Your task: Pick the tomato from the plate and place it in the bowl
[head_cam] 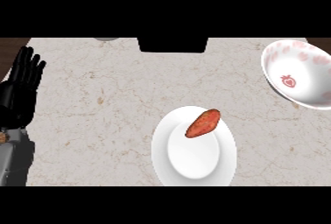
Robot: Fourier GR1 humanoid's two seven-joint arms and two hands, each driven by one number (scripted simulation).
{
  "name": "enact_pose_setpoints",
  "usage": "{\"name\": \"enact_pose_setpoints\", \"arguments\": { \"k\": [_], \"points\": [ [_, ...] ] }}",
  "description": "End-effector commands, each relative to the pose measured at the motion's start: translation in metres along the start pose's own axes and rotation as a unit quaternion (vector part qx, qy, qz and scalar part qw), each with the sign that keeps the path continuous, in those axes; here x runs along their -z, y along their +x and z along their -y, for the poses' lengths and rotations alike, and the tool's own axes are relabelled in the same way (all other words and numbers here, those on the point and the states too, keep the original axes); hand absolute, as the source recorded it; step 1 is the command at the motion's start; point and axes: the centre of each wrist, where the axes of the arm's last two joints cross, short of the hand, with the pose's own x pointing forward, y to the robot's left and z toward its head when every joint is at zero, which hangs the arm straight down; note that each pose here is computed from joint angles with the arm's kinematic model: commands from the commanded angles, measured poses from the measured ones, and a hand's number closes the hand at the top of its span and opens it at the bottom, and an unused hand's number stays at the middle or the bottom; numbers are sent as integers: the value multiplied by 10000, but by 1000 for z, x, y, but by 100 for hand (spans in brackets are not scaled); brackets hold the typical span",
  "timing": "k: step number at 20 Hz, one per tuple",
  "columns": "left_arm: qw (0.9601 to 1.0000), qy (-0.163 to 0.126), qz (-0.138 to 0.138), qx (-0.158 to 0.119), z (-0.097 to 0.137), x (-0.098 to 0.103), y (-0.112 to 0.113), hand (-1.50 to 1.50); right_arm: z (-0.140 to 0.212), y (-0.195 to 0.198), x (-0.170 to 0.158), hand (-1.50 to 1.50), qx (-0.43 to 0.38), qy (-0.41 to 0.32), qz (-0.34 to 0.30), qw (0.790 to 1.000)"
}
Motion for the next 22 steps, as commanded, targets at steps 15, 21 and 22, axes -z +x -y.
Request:
{"name": "enact_pose_setpoints", "arguments": {
  "k": [15,21,22],
  "points": [
    [10000,-18,17,-46,-11,-1,-9,0,-100,-24,26,-150,2123,-705,-326,9741],
    [9997,-159,163,-55,3,1,12,0,-59,-39,9,-150,2500,-2181,-396,9425],
    [9999,-46,100,48,-7,0,-2,0,-68,-48,4,-150,2521,-2244,-474,9401]
  ]
}}
